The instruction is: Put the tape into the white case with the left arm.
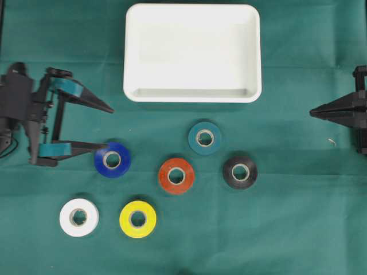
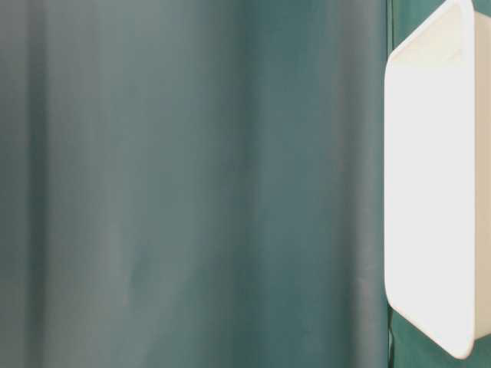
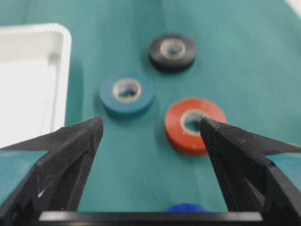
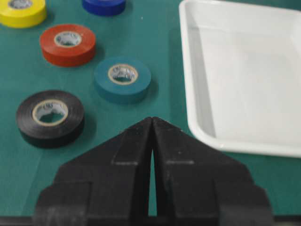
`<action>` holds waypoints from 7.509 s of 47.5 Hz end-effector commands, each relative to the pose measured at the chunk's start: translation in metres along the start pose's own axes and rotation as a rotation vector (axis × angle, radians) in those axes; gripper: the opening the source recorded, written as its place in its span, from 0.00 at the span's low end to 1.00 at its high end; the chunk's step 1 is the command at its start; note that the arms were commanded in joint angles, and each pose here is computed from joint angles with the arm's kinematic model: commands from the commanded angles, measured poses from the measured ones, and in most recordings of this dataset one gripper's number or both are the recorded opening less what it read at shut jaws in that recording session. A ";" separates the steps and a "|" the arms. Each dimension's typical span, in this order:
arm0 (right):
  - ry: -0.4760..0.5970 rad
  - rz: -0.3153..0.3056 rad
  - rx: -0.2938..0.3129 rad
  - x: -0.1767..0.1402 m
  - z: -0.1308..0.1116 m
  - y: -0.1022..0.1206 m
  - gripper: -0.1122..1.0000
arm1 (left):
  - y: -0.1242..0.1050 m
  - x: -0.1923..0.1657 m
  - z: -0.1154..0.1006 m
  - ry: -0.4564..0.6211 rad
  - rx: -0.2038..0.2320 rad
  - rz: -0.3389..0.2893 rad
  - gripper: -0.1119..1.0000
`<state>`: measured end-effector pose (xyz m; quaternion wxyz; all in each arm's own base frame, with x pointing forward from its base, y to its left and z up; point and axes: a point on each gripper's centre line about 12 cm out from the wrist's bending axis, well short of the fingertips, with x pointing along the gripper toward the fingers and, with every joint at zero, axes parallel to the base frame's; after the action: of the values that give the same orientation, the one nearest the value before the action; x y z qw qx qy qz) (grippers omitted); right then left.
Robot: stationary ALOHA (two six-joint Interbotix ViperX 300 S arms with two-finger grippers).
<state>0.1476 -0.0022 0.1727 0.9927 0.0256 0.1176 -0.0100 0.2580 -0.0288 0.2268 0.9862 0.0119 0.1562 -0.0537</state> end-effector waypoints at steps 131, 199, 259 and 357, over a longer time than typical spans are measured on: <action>0.002 0.000 -0.007 -0.003 -0.010 -0.001 0.02 | -0.023 0.227 0.012 0.288 0.031 -0.049 0.99; 0.003 0.000 -0.010 -0.003 -0.011 -0.001 0.02 | -0.049 0.300 -0.005 0.384 0.053 -0.087 0.99; -0.004 0.001 -0.009 -0.004 -0.014 -0.001 0.02 | -0.044 0.265 0.041 0.368 0.054 -0.086 0.33; -0.006 0.001 -0.009 -0.004 -0.015 -0.001 0.02 | 0.147 0.238 0.014 0.397 0.067 0.209 0.33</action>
<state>0.1381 -0.0020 0.1547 0.9923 0.0214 0.1215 -0.0093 0.5004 0.0935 0.1527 0.9279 0.0698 0.3634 0.0448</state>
